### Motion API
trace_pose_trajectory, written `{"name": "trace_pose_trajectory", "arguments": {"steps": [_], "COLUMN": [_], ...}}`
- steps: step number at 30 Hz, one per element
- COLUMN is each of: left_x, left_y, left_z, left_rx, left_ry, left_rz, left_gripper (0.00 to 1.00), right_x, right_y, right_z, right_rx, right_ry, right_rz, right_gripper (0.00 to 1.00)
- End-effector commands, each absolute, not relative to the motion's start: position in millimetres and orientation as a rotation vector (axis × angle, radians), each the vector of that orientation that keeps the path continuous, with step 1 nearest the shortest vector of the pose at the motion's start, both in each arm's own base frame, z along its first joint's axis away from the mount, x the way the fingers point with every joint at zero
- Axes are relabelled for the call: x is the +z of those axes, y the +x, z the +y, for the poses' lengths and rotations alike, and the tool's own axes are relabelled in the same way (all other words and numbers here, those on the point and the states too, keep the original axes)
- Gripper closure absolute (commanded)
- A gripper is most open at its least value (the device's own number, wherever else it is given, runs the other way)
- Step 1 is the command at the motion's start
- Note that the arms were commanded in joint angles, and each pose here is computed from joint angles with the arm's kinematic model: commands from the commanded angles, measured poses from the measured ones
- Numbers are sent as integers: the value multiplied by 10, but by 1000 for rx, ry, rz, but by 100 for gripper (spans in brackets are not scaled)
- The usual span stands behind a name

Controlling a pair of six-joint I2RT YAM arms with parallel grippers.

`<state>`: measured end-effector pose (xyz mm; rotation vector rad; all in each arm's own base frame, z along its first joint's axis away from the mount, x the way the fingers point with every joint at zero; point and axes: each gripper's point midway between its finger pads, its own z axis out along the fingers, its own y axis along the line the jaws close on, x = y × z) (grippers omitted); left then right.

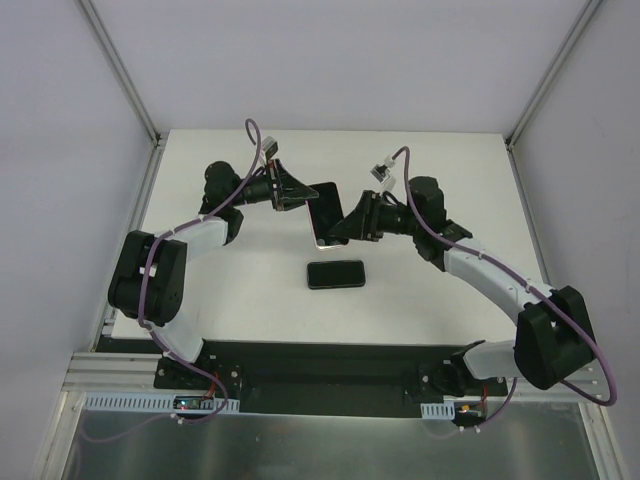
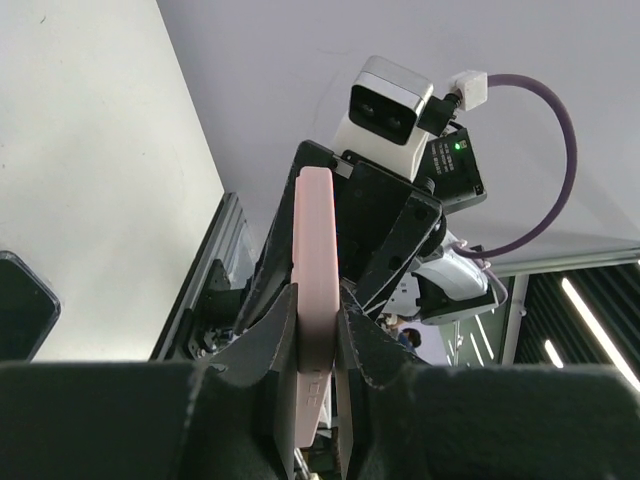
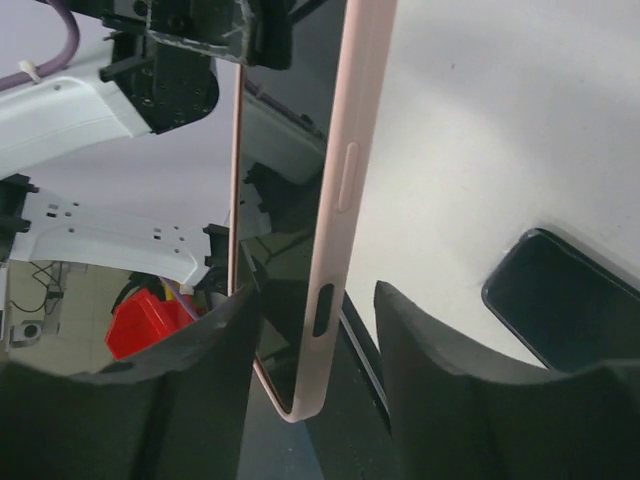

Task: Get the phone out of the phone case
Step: Remove the phone case from the phone.

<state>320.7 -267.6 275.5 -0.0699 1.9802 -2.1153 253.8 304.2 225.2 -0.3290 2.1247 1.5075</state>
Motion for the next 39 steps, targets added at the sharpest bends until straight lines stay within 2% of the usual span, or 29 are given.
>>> {"name": "trace_pose_trajectory", "arguments": {"steps": [1,5,6,11,12,14,16,18,22,28,31,32,33,37,38,39], "left_x": [3235,3220,3215,3177,3177,3138,3109,3059,2985,2779,2809,2819,2826,2861,2869,2880], "left_y": [3168,3207,3210,3233,3227,3196,3121,3084,2989,2885,2900,2902,2902,2894,2896,2901], "left_z": [-2682,-2670,-2671,-2673,-2672,-2660,-2641,-2636,-2634,-2833,-2834,-2841,-2841,-2849,-2848,-2848], "left_rx": [-2137,-2130,-2131,-2141,-2145,-2177,-2202,-2213,-2232,-2240,-2254,-2253,-2251,-2253,-2253,-2257], "left_ry": [67,64,61,52,60,33,33,11,8,16,23,30,34,43,40,34], "left_rz": [1837,1840,1842,1853,1845,1841,1814,1810,1801,1857,1832,1828,1825,1818,1815,1813], "left_gripper": [100,100,100,100,90,53,41,38,42,39,49,57,60,89,100,100], "right_x": [2427,2461,2459,2457,2454,2453,2481,2516,2542,2664,2686,2684,2693,2652,2647,2612], "right_y": [2503,2487,2476,2503,2512,2556,2580,2615,2659,2682,2682,2681,2680,2705,2706,2717], "right_z": [3069,3054,3053,3038,3034,3025,3028,3043,3074,3119,3122,3121,3121,3108,3109,3115], "right_rx": [1610,1626,1634,1624,1618,1600,1599,1608,1646,1715,1720,1721,1721,1716,1718,1718], "right_ry": [-353,-346,-341,-306,-298,-277,-264,-261,-246,-232,-232,-231,-231,-212,-209,-201], "right_rz": [2040,2026,2029,2024,2024,2016,2005,1985,1969,1912,1906,1907,1905,1916,1919,1931], "right_gripper": [61,87,99,98,98,99,98,99,99,99,99,99,98,99,99,99]}}
